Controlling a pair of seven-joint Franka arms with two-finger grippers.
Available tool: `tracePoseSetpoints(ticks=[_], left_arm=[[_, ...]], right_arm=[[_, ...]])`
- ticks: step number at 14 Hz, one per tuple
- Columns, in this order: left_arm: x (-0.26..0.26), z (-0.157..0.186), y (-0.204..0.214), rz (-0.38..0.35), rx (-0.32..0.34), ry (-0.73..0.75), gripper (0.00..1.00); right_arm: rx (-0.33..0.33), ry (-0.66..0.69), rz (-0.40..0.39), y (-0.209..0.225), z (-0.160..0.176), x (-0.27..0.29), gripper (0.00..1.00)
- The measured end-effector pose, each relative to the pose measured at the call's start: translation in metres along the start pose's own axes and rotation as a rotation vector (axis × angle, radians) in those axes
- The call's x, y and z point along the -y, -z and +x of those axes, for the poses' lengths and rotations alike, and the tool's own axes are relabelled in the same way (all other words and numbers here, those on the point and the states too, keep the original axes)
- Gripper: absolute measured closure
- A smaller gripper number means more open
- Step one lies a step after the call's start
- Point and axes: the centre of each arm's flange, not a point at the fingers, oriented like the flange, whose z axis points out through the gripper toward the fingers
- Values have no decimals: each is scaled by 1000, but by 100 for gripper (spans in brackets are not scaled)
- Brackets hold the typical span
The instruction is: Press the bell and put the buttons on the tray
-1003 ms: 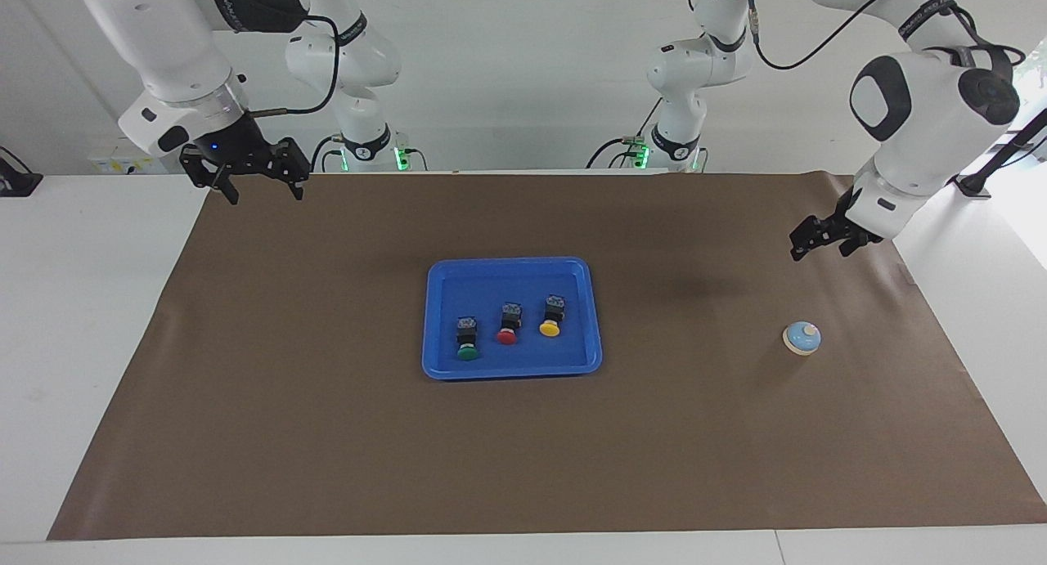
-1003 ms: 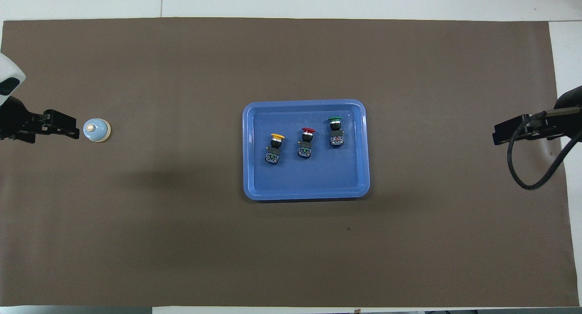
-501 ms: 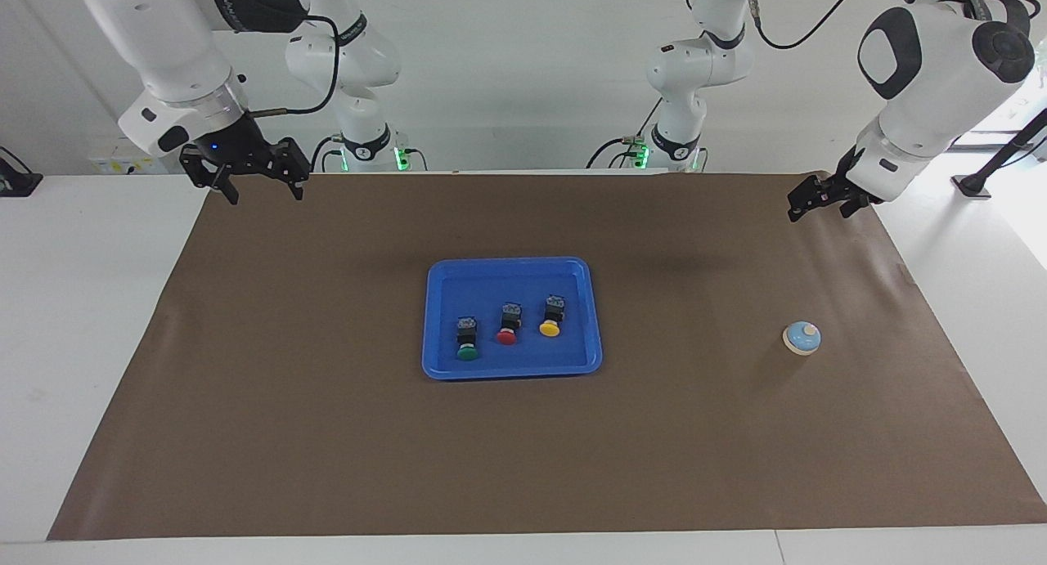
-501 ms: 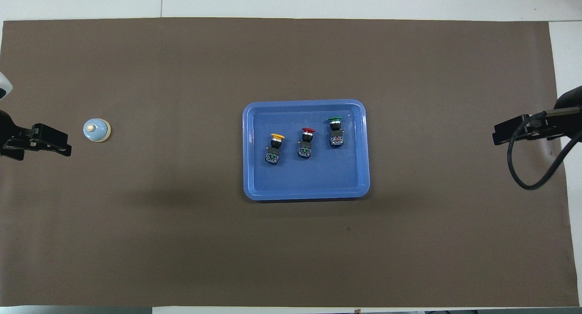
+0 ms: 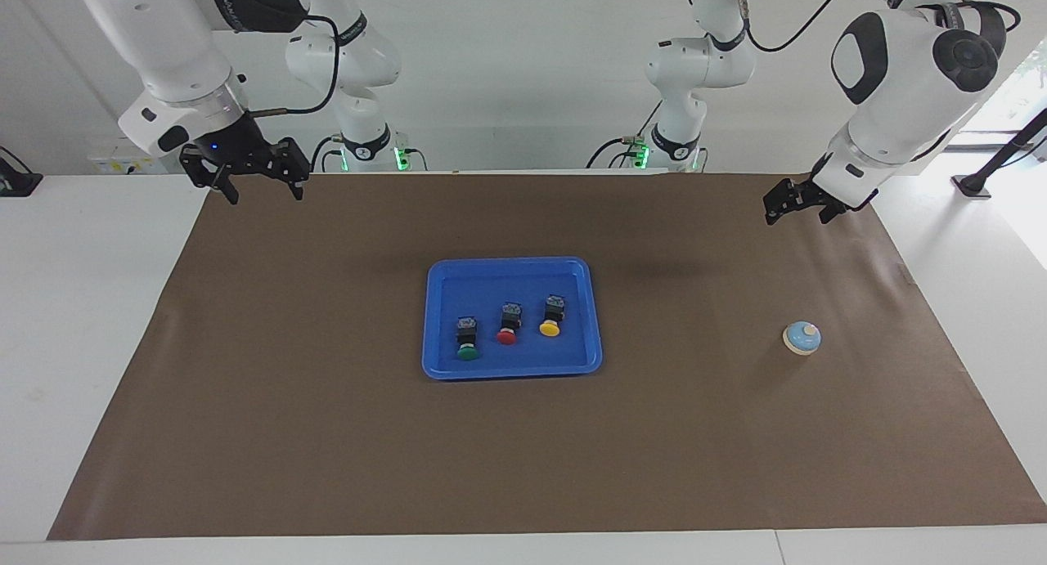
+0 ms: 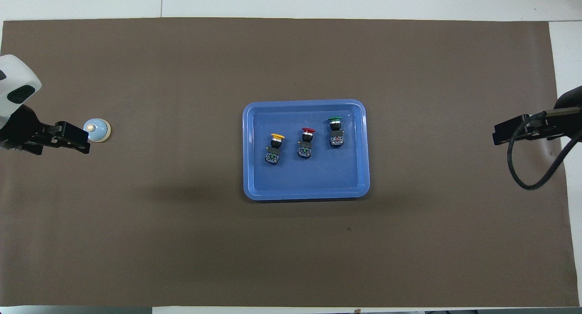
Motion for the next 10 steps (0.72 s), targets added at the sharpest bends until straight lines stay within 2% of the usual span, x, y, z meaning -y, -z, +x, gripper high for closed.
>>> tracePoseSetpoints(ticks=[10], left_arm=[[1,-3,7,-3,5,1,0]], right_arm=[[0,0,0,0,0,0,0]])
